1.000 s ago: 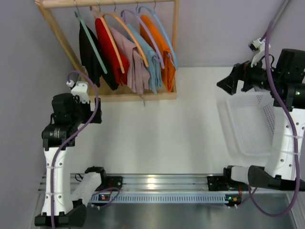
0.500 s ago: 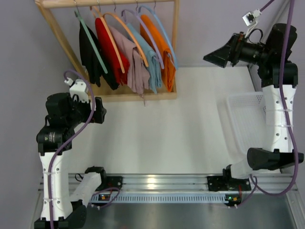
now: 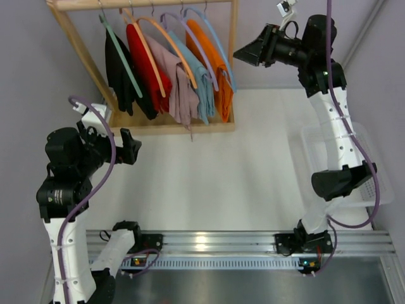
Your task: Remove the trousers from the hanger
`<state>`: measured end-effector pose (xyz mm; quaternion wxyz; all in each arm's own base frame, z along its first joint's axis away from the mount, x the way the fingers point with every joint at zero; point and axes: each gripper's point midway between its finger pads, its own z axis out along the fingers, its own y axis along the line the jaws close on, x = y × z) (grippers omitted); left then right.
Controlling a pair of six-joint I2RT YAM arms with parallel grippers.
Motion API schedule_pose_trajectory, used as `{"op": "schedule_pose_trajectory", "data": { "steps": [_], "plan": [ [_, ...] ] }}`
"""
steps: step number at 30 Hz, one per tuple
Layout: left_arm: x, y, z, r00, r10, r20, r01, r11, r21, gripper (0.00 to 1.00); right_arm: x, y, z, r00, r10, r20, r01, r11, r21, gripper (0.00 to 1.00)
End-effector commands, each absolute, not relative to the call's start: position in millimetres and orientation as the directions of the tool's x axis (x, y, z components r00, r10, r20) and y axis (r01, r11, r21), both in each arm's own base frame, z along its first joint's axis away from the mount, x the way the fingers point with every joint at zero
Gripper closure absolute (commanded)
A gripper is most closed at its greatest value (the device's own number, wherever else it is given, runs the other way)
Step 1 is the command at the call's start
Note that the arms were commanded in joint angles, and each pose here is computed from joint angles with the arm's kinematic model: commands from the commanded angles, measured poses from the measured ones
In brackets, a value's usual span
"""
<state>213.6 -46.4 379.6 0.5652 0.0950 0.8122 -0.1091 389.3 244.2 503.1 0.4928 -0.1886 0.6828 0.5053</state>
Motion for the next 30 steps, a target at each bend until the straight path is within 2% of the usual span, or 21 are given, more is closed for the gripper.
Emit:
{"op": "schedule_pose_trajectory", "data": {
  "steps": [1, 5, 10, 17, 22, 30],
  "plan": [
    [211.5, -49.9, 390.9, -0.308, 0.016, -0.951, 0.289, 0.954, -0.078, 0.02, 397.0, 256.1, 525.9, -0.317, 0.268, -0.91, -0.758, 0.505, 0.413, 0.45],
    [210.7, -49.3, 387.2, -0.314, 0.013, -0.949, 0.284, 0.956, -0.081, 0.01, 416.3, 260.6, 518.0, -0.21, 0.226, -0.951, -0.69, 0.655, 0.308, 0.49],
    [208.5, -51.7, 390.9, -0.307, 0.004, -0.952, 0.293, 0.952, -0.091, 0.01, 416.5, 283.7, 509.8, -0.132, 0.144, -0.981, -0.657, 0.728, 0.196, 0.55],
    [205.2, -54.1, 398.9, -0.288, -0.005, -0.958, 0.301, 0.949, -0.096, 0.02, 432.6, 293.4, 493.1, -0.093, 0.086, -0.992, -0.533, 0.837, 0.123, 0.55],
    [202.9, -54.4, 400.4, -0.28, -0.005, -0.96, 0.304, 0.948, -0.094, 0.01, 437.0, 291.7, 493.6, -0.08, 0.086, -0.993, -0.51, 0.853, 0.115, 0.55],
    [201.8, -55.7, 389.3, -0.302, -0.006, -0.953, 0.308, 0.946, -0.104, 0.01, 391.9, 291.1, 544.4, 0.015, 0.138, -0.99, -0.634, 0.767, 0.097, 0.55]
  ]
}}
